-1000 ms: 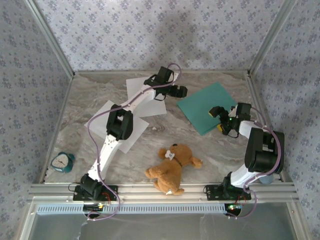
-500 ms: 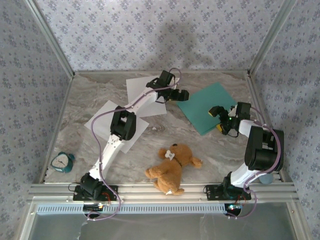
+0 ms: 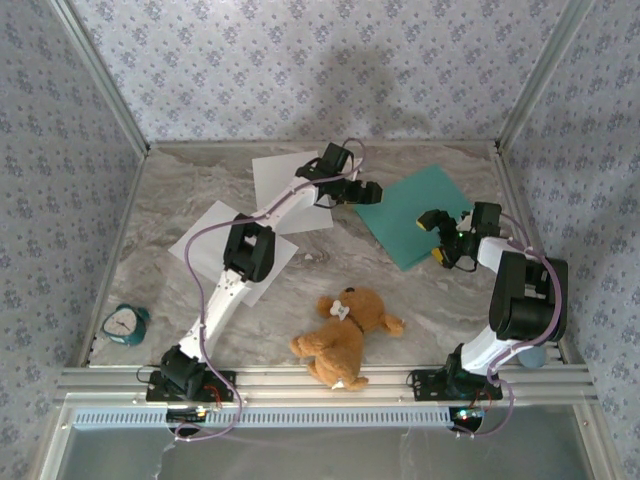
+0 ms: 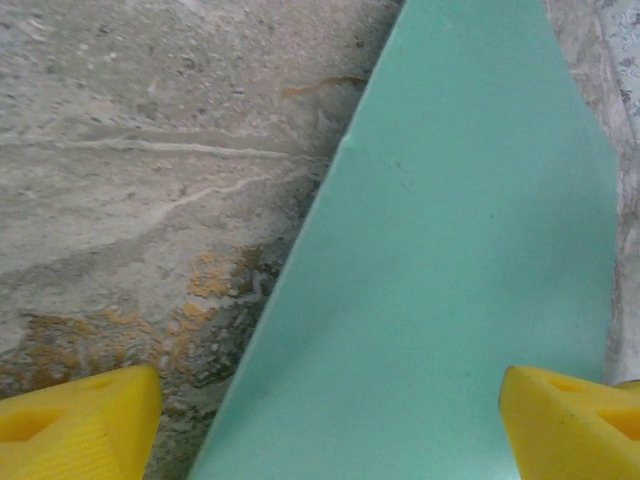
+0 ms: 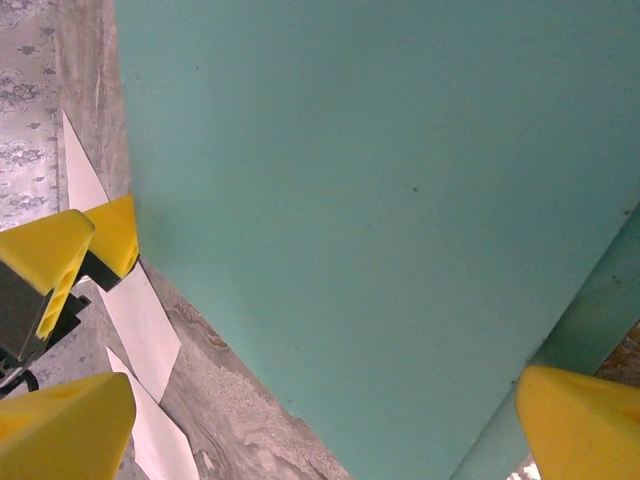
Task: Put the files into the folder
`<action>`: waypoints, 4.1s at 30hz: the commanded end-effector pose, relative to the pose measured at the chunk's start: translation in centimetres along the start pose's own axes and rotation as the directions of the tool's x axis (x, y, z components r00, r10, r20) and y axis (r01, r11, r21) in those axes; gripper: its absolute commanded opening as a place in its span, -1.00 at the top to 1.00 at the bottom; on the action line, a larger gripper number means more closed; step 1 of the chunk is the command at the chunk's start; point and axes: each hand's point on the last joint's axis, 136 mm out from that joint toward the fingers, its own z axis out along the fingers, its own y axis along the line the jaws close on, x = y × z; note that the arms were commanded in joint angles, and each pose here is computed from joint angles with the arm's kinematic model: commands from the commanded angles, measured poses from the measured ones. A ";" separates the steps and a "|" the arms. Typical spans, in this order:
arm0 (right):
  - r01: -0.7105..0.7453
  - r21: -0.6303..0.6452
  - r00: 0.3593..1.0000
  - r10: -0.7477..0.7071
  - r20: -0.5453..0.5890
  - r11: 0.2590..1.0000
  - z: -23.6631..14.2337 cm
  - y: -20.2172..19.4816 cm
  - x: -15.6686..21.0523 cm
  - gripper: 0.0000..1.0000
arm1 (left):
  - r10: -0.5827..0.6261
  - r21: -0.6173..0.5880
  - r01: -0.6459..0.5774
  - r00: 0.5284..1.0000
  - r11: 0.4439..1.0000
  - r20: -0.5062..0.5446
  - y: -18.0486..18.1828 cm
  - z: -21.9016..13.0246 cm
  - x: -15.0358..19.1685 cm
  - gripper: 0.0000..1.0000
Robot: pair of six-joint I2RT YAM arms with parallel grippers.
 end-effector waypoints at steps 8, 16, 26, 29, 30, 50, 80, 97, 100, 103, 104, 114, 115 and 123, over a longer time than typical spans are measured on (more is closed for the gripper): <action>-0.078 0.021 0.997 0.078 -0.023 0.997 0.7 -0.4 0.1 -1.00 | 0.027 0.072 -0.024 0.998 0.997 -0.048 -2.4 0.2 1.1 -0.74; -0.072 0.103 0.997 0.073 -0.006 0.992 0.1 -1.2 0.1 -0.98 | 0.032 0.071 -0.028 0.998 0.997 -0.052 -2.7 -0.2 1.1 -0.74; -0.035 0.145 0.999 0.032 0.026 0.989 -0.7 -0.6 -0.4 -1.00 | 0.039 0.068 -0.035 0.998 0.997 -0.050 -2.8 -0.5 0.9 -0.76; -0.030 0.139 0.999 0.025 0.034 0.990 -0.7 -0.3 -0.5 -1.00 | 0.040 0.069 -0.036 0.998 0.997 -0.049 -3.0 -0.6 0.9 -0.76; -0.030 0.137 0.999 0.025 0.038 0.990 -0.7 -0.3 -0.6 -1.00 | 0.039 0.069 -0.035 0.998 0.997 -0.050 -2.9 -0.6 0.9 -0.76; -0.073 0.113 0.997 0.075 -0.012 0.991 1.4 -1.0 -0.2 -1.00 | 0.037 0.082 -0.032 0.997 0.996 -0.067 -3.5 -0.4 1.4 -0.75; -0.076 0.135 0.997 0.075 0.010 0.988 2.0 -1.7 -0.4 -0.95 | 0.032 0.082 -0.026 0.997 0.996 -0.074 -3.6 -0.4 1.7 -0.68; -0.062 0.226 0.998 0.057 0.027 0.972 0.6 -2.9 0.1 -0.99 | 0.030 0.082 -0.024 0.997 0.996 -0.072 -3.6 -0.3 1.7 -0.64; -0.066 0.238 0.998 0.061 0.030 0.969 0.5 -3.1 0.2 -0.99 | 0.031 0.080 -0.024 0.997 0.997 -0.076 -3.6 -0.3 1.8 -0.62; -0.057 0.251 0.998 0.047 0.049 0.966 -0.1 -3.0 0.0 -0.99 | 0.033 0.081 -0.026 0.996 0.996 -0.077 -3.6 -0.3 1.8 -0.62; -0.055 0.256 0.998 0.043 0.052 0.965 -0.3 -3.0 -0.1 -1.00 | 0.030 0.078 -0.024 0.996 0.997 -0.078 -3.5 -0.2 1.9 -0.62; -0.047 0.239 0.998 0.035 0.051 0.970 -0.4 -2.5 -0.2 -1.00 | 0.030 0.088 -0.023 0.996 0.996 -0.079 -3.9 -0.1 2.0 -0.57; -0.044 0.226 0.998 0.034 0.047 0.973 -0.1 -2.3 -0.3 -1.00 | 0.029 0.089 -0.022 0.996 0.996 -0.080 -3.8 -0.1 2.1 -0.57; -0.036 0.173 0.999 0.034 0.015 0.984 1.4 -2.0 -0.3 -0.86 | 0.026 0.103 -0.017 0.995 0.994 -0.094 -3.9 0.1 2.4 -0.43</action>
